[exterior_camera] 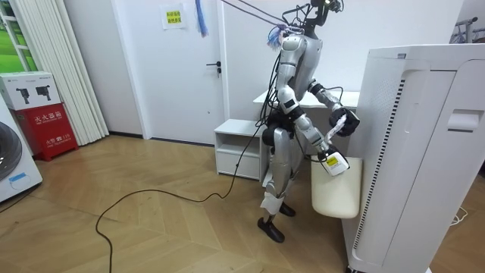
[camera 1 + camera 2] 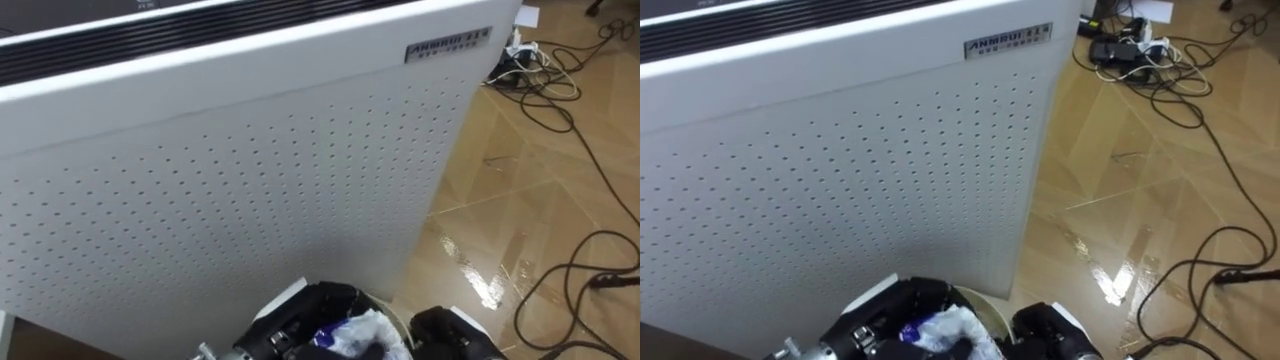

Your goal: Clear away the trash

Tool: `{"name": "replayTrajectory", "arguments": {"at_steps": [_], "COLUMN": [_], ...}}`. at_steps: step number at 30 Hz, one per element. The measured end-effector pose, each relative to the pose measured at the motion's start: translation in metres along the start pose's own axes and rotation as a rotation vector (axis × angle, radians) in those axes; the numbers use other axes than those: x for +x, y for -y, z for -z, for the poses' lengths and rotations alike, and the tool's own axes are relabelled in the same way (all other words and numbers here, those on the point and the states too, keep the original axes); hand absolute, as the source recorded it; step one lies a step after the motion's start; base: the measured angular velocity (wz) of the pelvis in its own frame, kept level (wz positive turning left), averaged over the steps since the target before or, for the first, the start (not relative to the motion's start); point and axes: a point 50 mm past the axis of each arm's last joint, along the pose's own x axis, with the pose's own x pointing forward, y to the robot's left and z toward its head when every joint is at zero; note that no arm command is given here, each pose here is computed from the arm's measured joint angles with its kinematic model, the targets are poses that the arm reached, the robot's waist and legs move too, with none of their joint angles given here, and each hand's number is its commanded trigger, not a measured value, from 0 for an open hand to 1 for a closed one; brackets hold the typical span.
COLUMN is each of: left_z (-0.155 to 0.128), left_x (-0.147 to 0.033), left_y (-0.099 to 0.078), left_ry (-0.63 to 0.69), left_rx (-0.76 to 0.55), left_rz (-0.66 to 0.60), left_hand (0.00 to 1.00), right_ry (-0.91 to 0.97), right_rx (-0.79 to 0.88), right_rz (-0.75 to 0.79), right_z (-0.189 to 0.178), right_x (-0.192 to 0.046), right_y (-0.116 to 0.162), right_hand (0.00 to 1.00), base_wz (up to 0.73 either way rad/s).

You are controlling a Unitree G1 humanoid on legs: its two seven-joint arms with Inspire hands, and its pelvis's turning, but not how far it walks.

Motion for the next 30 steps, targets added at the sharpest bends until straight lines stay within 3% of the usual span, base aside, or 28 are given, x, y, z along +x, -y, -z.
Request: {"name": "replayTrajectory", "arguments": {"at_steps": [23,30], "left_z": [0.001,0.007], "left_x": [0.003,-0.003], "left_y": [0.001,0.003], "left_ry": [-0.011,-0.031], "left_rx": [0.014,-0.002], "left_rz": [0.054,0.045], "left_hand": [0.00,0.00], "right_ry": [0.003,-0.030], "right_rx": [0.024,0.064], "right_rz": [0.002,-0.016], "right_z": [0.001,0.016], "right_x": [0.000,-0.007], "right_y": [0.000,-0.005], "right_hand": [1.00,1.00], "base_wz": [0.00,0.00]}}
